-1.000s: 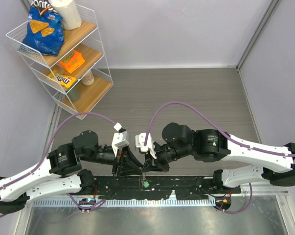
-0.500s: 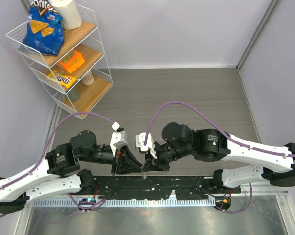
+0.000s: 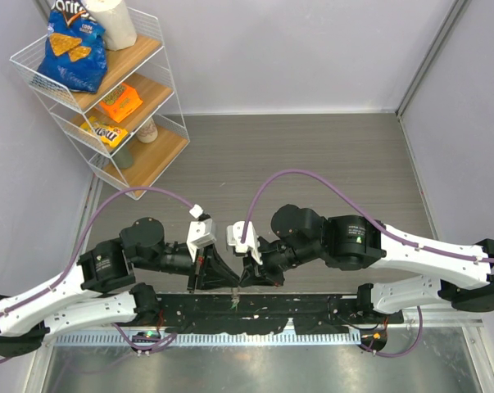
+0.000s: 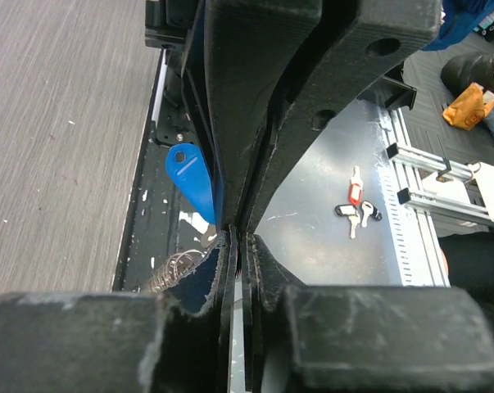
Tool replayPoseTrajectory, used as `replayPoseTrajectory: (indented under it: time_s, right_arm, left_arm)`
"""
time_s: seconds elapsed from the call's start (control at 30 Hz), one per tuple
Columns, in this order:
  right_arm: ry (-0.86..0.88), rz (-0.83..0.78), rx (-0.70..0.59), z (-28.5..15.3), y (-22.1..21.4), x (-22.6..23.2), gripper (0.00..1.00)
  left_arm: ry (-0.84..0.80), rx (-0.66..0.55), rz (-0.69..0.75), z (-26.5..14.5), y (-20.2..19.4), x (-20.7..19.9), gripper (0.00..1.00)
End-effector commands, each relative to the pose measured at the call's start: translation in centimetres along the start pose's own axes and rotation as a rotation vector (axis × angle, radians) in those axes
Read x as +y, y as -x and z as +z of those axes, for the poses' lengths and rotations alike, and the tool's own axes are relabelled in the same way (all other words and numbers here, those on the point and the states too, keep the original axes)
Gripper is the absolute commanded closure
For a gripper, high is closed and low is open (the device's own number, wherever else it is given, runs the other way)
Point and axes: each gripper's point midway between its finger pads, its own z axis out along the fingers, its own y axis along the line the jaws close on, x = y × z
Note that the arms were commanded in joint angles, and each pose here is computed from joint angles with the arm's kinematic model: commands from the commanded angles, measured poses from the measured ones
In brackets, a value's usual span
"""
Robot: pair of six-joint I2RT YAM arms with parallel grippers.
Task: Put the keys on the keyring
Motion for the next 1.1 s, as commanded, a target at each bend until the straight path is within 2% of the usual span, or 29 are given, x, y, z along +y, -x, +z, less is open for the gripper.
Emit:
replayPoseTrajectory:
  time_s: [0.0, 0.03, 0.37, 0.5, 0.6, 0.73, 1.07]
  right_arm:
    - [0.018, -0.032, -0.093, -1.2, 2.8, 0.7, 0.95]
    - [0.019, -0.032, -0.093, -1.2, 2.8, 0.7, 0.95]
    - [0.034, -0.041, -0.106, -1.4, 2.7, 1.0, 0.94]
    - [0.035, -0.053, -0.138, -2.0, 3.1, 1.3, 0.84]
    - [0.032, -0.065, -0.171, -2.8, 3.5, 1.5, 0.70]
    - [0.022, -0.076, -0.195, -3.6, 3.5, 1.6, 0.62]
    - [-0.018, -0.075, -0.181, -2.9, 3.0, 0.6, 0.60]
  left_arm:
    - [0.001, -0.031, 0.034, -0.4, 1.6, -0.5, 0.94]
    - [0.001, -0.030, 0.037, -0.3, 1.6, -0.4, 1.00]
    - [0.019, -0.071, 0.070, -0.6, 2.2, -0.2, 1.00]
    - [0.024, -0.087, 0.076, -0.6, 2.5, -0.1, 1.00]
    - [0.014, -0.105, 0.086, -0.6, 2.8, -0.3, 1.00]
    - [0.005, -0.130, 0.101, -0.7, 3.5, -0.6, 1.00]
    - [-0.002, -0.184, 0.114, -1.0, 4.6, -1.0, 1.00]
